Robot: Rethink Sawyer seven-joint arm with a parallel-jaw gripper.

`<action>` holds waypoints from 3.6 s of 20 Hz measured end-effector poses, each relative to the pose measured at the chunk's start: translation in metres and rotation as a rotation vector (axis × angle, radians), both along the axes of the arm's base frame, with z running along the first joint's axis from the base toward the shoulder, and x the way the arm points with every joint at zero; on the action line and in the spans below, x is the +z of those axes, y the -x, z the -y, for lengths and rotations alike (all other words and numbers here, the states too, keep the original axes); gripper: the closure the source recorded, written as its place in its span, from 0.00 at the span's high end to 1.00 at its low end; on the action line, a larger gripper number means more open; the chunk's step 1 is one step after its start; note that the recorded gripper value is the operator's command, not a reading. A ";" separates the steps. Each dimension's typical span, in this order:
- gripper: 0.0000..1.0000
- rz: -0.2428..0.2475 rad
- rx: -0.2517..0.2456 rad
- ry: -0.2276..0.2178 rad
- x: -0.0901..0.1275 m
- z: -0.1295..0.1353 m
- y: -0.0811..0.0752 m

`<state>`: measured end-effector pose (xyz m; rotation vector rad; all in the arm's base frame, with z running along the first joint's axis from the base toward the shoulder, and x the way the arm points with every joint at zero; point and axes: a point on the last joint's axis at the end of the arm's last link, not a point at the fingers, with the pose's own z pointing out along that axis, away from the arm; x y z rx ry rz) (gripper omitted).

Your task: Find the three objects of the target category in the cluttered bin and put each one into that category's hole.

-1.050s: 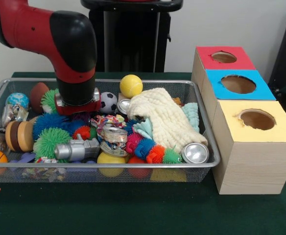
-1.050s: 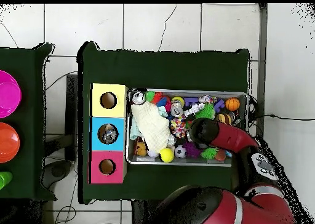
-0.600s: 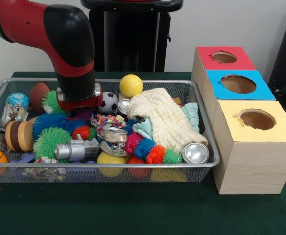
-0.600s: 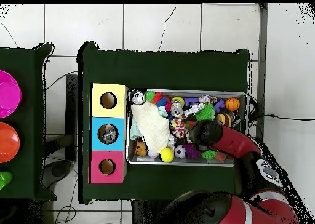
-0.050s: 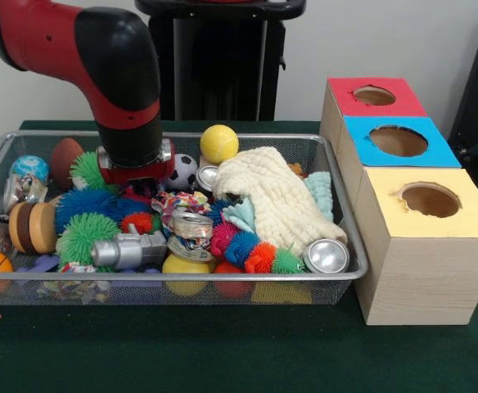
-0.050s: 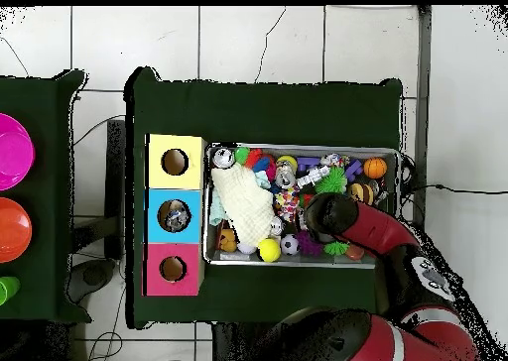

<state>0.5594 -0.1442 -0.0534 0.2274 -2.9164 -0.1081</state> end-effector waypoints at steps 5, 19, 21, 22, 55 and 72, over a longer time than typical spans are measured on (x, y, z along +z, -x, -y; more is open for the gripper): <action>0.00 0.012 0.003 0.006 -0.001 -0.001 -0.001; 0.00 0.061 0.055 0.134 0.075 0.004 -0.001; 0.00 0.088 0.054 0.162 0.097 0.011 -0.006; 0.00 0.103 0.051 0.176 0.109 0.015 -0.008; 1.00 0.352 0.088 0.364 0.160 0.045 -0.042; 1.00 0.357 0.101 0.376 0.158 0.045 -0.049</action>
